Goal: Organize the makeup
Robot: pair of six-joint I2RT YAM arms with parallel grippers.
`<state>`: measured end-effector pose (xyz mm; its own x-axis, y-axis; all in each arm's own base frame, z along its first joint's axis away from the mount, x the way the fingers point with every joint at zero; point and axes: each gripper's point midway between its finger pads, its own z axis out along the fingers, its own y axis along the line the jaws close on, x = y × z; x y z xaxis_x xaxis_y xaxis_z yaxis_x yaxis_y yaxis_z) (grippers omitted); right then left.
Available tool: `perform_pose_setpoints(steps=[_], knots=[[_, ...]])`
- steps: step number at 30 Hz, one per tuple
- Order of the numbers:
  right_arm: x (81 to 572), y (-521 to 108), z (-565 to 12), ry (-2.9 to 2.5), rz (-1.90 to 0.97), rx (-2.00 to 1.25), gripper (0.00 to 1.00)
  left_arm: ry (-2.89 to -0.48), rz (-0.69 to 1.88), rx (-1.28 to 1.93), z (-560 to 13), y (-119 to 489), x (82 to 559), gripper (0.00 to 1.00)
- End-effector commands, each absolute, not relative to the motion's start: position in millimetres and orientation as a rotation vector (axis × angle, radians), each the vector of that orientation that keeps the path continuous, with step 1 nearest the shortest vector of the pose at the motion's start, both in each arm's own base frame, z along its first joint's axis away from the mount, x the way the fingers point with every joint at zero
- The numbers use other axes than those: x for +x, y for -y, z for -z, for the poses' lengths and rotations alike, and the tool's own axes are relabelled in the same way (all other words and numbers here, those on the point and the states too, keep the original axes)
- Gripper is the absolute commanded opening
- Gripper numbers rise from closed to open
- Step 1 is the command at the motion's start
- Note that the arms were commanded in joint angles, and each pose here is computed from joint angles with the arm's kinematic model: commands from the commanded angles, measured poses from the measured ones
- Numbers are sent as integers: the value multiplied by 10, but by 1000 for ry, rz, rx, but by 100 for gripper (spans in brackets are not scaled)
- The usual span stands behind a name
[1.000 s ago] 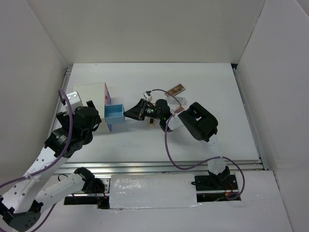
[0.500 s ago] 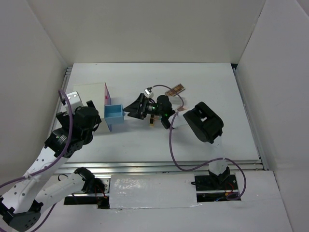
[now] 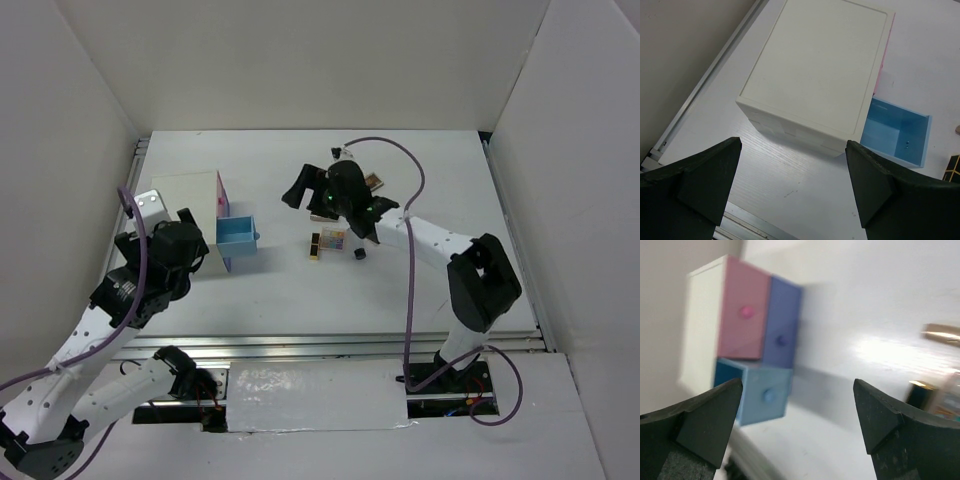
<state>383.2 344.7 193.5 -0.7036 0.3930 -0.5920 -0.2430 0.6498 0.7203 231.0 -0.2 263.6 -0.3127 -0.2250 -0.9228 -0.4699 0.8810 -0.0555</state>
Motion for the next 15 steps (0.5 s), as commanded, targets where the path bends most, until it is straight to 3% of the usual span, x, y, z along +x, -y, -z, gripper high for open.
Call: perform_pose_setpoints(steps=[1,4,8,15], knots=[[3798,-2710,-1263,-2332,-281,121,100,-1857,-239,-549,-2784,-37,2291,99],[3673,-2584,-1034,-2387,-80,95,94,-1859,-233,-550,-2791,-31,2288,100],[3581,-2644,-794,-2435,-56,73,82,-1859,-221,-544,-2807,-26,2277,99],[3554,-2828,-512,-2494,-51,23,75,-1850,-204,-539,-2822,-23,2268,99]])
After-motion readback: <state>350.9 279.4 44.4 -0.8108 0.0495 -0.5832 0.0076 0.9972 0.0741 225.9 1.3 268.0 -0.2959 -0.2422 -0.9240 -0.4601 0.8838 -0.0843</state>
